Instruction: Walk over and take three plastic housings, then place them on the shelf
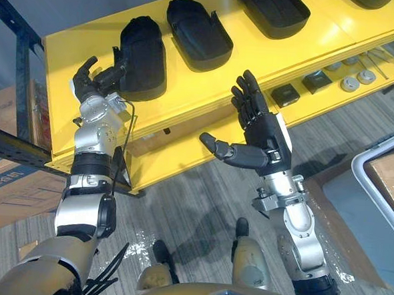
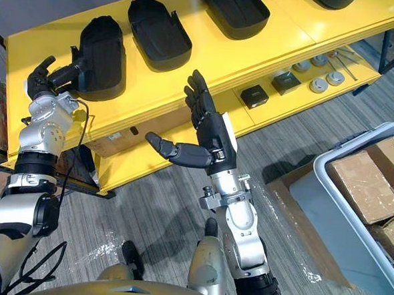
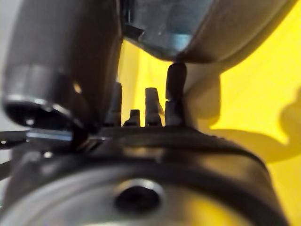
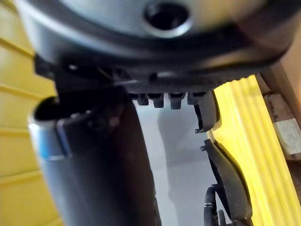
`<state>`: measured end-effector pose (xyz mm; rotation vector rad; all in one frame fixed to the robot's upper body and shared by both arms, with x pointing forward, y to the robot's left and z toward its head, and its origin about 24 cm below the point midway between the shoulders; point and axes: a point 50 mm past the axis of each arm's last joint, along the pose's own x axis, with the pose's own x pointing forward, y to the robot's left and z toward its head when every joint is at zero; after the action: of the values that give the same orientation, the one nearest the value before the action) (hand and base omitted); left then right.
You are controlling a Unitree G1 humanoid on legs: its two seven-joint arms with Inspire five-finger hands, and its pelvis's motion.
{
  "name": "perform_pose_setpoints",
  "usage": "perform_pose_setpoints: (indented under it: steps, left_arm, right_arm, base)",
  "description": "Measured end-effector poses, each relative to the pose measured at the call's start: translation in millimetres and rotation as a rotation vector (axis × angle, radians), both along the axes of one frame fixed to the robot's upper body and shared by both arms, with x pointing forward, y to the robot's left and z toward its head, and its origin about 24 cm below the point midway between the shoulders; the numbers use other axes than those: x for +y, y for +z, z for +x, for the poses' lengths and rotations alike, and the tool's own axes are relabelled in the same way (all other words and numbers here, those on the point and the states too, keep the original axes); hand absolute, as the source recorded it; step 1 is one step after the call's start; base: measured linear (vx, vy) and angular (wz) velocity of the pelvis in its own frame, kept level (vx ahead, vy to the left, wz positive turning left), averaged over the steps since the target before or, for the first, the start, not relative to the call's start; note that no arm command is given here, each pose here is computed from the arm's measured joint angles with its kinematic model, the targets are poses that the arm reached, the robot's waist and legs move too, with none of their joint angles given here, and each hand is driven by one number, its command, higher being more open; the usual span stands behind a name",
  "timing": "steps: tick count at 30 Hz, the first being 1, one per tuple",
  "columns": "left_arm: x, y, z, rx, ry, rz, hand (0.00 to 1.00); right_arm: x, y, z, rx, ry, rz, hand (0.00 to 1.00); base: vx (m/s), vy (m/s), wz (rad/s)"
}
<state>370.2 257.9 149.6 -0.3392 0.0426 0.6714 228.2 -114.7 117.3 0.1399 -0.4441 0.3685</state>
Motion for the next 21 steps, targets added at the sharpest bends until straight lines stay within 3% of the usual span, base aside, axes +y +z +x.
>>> perform_pose_setpoints:
  steps: [7, 12, 18, 21]
  left_arm:
    - [18, -22, -12, 0.041, 0.063, -0.030, 1.00]
    - [43, -32, -27, 0.024, 0.151, -0.001, 1.00]
    - [39, -9, -31, -0.127, 0.100, 0.059, 1.00]
    - [18, 16, -35, -0.272, -0.057, 0.162, 1.00]
  right_arm:
    - [4, -7, -6, 0.042, 0.011, 0.014, 1.00]
    - [4, -9, -7, 0.054, 0.040, 0.009, 1.00]
    - [7, 4, 15, -0.014, 0.095, -0.067, 1.00]
    - [-1, 19, 42, -0.049, 0.050, -0.114, 1.00]
  base:
    - [0.01, -0.003, 0.03]
    - [0.01, -0.003, 0.05]
    - [0.02, 0.007, 0.12]
    - [0.00, -0.006, 0.26]
